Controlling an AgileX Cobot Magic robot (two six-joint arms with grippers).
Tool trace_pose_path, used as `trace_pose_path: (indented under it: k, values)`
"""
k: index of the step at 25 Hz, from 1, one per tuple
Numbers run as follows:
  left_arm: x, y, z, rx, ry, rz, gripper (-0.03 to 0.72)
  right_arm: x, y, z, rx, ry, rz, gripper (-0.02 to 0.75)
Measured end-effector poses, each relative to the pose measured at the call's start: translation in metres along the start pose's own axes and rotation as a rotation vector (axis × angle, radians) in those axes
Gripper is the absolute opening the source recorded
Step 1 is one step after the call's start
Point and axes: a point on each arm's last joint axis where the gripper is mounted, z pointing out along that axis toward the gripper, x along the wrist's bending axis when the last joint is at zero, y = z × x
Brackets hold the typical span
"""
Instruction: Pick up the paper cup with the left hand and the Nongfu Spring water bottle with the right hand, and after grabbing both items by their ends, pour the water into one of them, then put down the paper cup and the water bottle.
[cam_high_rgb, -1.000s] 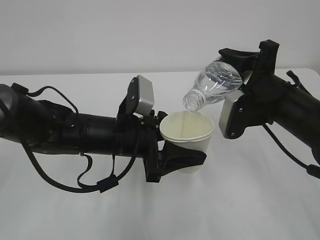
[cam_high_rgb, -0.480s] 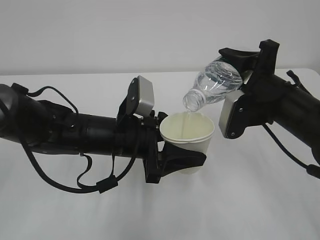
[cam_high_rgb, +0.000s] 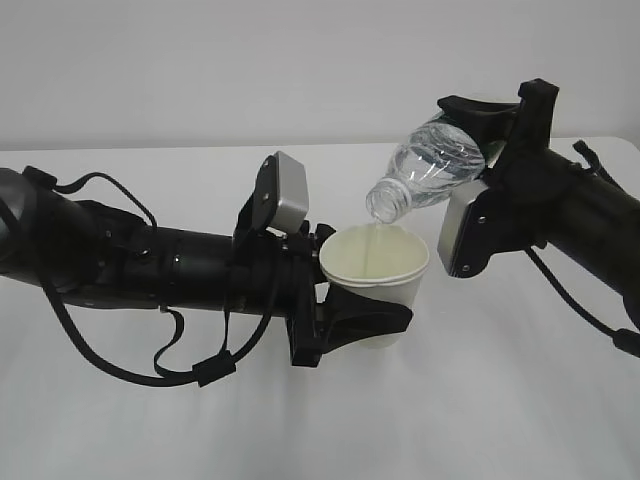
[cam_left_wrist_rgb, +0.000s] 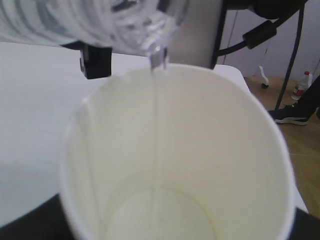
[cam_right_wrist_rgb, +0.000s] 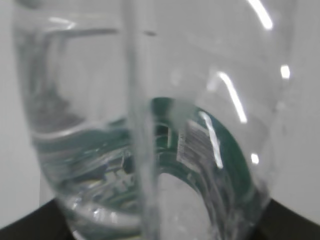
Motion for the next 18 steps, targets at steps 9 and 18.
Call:
trace_pose_path:
  k: [9,18]
  values:
    - [-0.0002,0.0003,0.0,-0.003,-0.003,0.0,0.472,0.0,0.0,0.0,0.0,0.0,-0.004,0.419]
    - [-0.0004,0.0006,0.0,-0.006,-0.005,0.0,0.472,0.0,0.0,0.0,0.0,0.0,-0.006,0.419]
